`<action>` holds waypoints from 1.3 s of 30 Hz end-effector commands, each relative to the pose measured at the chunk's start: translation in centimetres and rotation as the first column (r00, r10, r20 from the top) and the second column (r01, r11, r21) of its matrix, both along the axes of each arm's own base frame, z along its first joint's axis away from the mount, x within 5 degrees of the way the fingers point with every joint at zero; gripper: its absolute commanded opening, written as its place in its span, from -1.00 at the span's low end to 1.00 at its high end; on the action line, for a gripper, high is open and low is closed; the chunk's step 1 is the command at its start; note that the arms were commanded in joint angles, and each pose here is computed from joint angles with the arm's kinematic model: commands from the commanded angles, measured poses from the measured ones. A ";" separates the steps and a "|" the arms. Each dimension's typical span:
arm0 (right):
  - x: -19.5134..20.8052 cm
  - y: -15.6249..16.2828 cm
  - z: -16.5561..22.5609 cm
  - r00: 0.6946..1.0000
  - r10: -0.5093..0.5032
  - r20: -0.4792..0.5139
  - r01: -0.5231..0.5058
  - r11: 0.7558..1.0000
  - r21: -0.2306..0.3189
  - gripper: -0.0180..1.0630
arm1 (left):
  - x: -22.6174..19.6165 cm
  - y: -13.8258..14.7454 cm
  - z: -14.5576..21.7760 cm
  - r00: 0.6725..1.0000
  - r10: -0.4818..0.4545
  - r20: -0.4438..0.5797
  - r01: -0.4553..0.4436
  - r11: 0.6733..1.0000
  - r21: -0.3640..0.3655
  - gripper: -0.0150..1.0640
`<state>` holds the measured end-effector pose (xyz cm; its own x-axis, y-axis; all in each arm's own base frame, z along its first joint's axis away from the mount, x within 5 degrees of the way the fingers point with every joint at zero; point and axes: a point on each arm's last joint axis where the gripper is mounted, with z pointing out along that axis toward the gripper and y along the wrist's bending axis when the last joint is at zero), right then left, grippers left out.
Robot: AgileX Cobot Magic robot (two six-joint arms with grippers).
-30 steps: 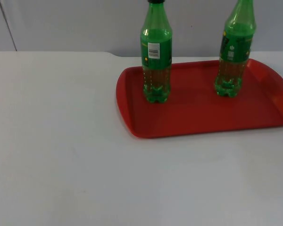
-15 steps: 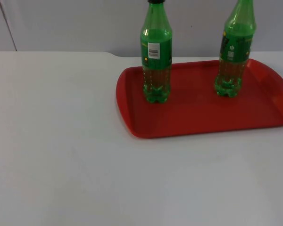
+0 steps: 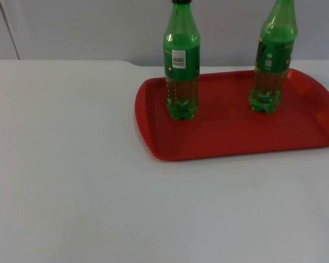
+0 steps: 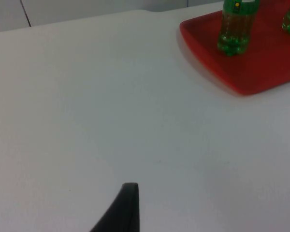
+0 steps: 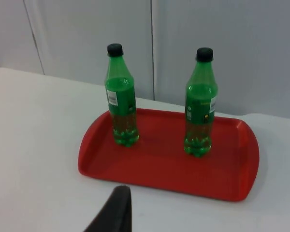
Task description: Place the bottle upright on the tray.
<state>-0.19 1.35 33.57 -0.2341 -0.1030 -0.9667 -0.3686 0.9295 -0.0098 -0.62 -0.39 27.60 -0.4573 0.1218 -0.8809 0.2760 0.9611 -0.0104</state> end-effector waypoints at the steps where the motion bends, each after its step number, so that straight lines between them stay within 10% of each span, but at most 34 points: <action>1: -0.7 -0.1 -0.3 1.000 0.009 0.004 -0.009 1.000 -0.007 0.98 | 0.0 0.0 -0.1 1.000 0.002 0.001 -0.002 1.000 0.000 0.98; 39: -0.8 -0.9 -5.3 0.982 -0.068 -0.179 0.050 0.994 -0.099 0.98 | 0.0 0.0 -0.1 1.000 0.002 0.001 -0.002 1.000 0.000 0.98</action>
<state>-0.97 0.51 28.30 -0.4150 -0.1737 -0.8931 -0.3217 0.9462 -0.0345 -0.62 -0.39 27.60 -0.4573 0.1218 -0.8809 0.2760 0.9611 -0.0104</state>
